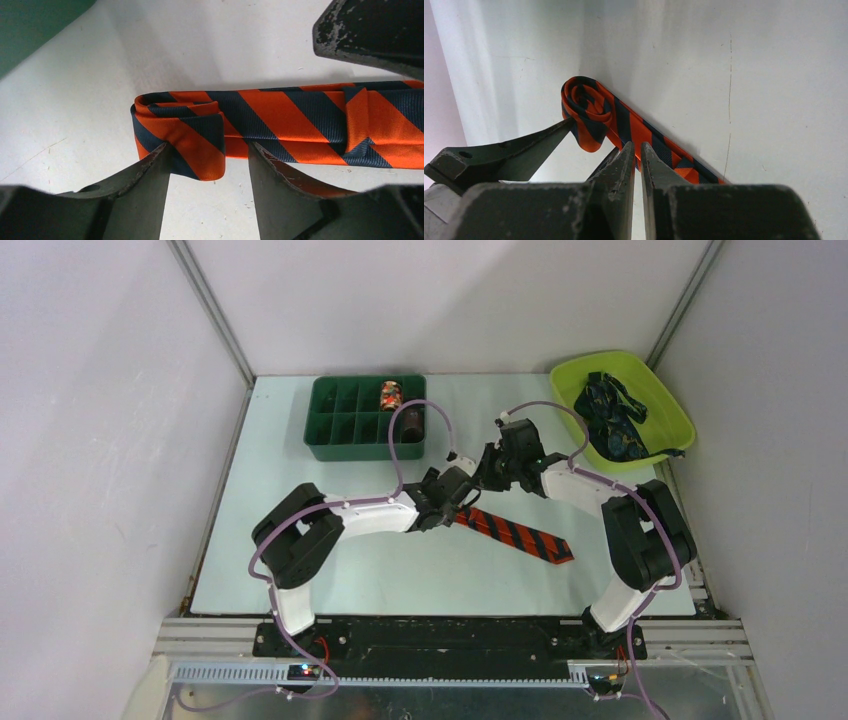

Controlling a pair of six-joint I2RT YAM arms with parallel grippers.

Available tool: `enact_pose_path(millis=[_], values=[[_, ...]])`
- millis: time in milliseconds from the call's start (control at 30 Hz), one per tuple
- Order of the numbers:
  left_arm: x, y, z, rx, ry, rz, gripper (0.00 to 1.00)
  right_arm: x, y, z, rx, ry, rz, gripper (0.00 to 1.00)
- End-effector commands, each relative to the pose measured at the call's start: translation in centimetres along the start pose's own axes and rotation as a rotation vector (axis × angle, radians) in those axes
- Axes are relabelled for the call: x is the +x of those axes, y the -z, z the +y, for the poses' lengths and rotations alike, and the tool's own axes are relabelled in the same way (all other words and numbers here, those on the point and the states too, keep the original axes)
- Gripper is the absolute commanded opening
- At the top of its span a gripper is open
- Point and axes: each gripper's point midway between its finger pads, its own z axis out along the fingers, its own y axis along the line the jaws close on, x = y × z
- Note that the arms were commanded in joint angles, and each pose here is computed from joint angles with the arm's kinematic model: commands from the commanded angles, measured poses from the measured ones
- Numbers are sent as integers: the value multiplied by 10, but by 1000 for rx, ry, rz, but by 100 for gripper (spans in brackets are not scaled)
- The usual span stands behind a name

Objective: Roll the ties
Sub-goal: Roll the tie at the center of the board.

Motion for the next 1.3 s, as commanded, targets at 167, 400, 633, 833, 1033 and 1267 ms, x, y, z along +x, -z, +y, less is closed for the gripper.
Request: enact_pose_path(millis=[167, 400, 633, 833, 1033, 1267], values=[[-14, 7, -22, 119, 53, -27, 68, -14, 9, 12, -37, 9, -52, 11], [-25, 12, -19, 184, 124, -53, 71, -13, 10, 11, -31, 9, -52, 11], [-35, 19, -16, 229, 166, -78, 72, -15, 10, 12, -35, 11, -57, 11], [-42, 27, -9, 238, 183, -98, 72, -16, 10, 12, -36, 10, -61, 11], [-52, 37, -4, 246, 192, -126, 73, -17, 10, 12, -36, 10, -62, 11], [-64, 55, 7, 254, 219, -169, 73, -16, 10, 15, -50, 15, -60, 12]])
